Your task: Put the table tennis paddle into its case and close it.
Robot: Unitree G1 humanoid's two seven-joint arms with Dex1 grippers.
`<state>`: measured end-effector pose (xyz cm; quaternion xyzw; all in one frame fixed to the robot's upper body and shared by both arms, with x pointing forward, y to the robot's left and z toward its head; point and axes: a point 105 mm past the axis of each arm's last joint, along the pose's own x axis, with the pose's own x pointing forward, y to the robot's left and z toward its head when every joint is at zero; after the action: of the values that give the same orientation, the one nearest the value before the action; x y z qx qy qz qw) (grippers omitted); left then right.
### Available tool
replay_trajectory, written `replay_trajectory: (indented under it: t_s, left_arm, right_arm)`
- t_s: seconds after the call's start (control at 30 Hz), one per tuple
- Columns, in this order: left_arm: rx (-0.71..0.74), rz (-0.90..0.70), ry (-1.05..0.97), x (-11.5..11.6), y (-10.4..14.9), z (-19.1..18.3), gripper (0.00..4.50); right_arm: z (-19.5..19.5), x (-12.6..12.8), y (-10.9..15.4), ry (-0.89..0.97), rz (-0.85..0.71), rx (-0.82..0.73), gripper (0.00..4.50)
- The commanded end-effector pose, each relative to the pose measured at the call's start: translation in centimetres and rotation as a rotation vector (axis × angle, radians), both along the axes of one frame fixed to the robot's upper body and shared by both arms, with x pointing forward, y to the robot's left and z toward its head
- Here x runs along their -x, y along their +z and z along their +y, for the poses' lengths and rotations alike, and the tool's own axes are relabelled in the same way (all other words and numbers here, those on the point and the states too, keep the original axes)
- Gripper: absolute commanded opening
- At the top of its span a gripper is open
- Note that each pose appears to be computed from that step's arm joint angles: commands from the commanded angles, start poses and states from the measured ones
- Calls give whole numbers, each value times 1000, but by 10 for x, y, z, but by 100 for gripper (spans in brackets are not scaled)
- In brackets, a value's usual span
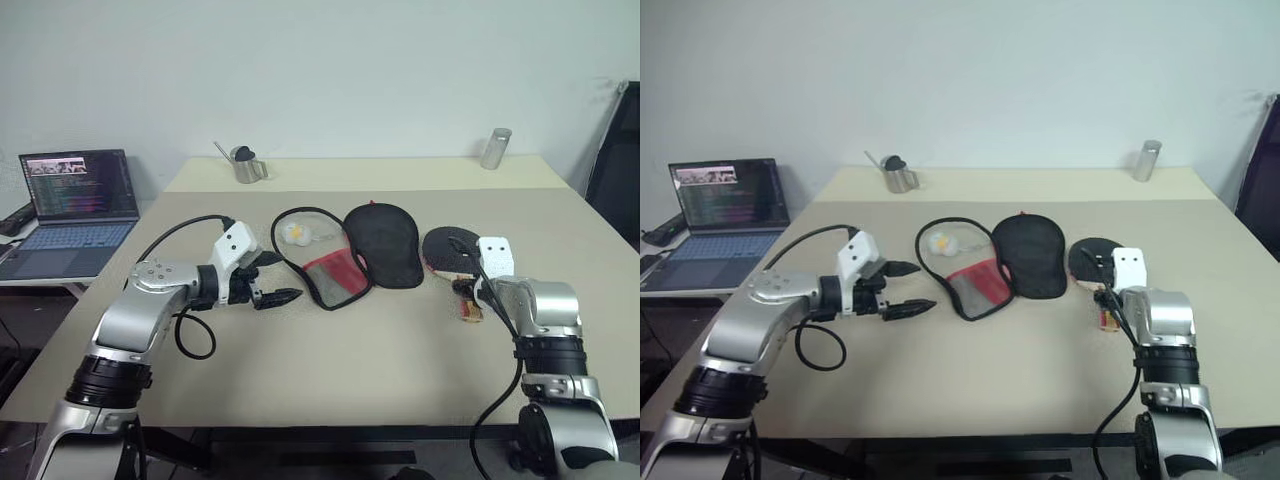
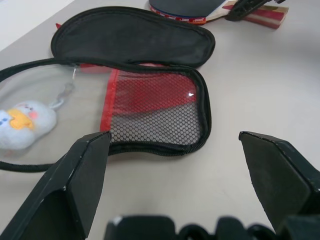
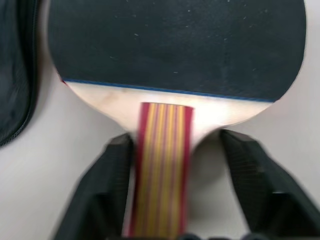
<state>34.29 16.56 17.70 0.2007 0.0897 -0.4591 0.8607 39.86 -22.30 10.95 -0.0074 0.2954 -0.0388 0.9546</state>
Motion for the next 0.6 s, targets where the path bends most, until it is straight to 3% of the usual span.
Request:
replay_trajectory:
  t_s: [0.03,0.07,0.23,0.33,0.47,0.6]
  left_arm:
    - [5,-54,-7,0,15,-1,450]
    - [4,-55,-6,0,15,0,450]
    - [-6,-56,15,-1,15,7,450]
    - [-19,-56,37,-4,14,12,450]
    - [-20,-53,38,-4,15,13,450]
    - [-15,-47,32,-3,13,11,450]
  right_arm:
    - [-14,-7,20,-69,-72,35,140]
    - [-14,-8,22,-72,-79,34,112]
    - [-11,-15,54,-79,-171,24,109]
    - [-4,-22,88,-73,-256,22,109]
    - [29,-36,135,-9,-375,-15,109]
    - [76,-52,153,94,-427,-60,109]
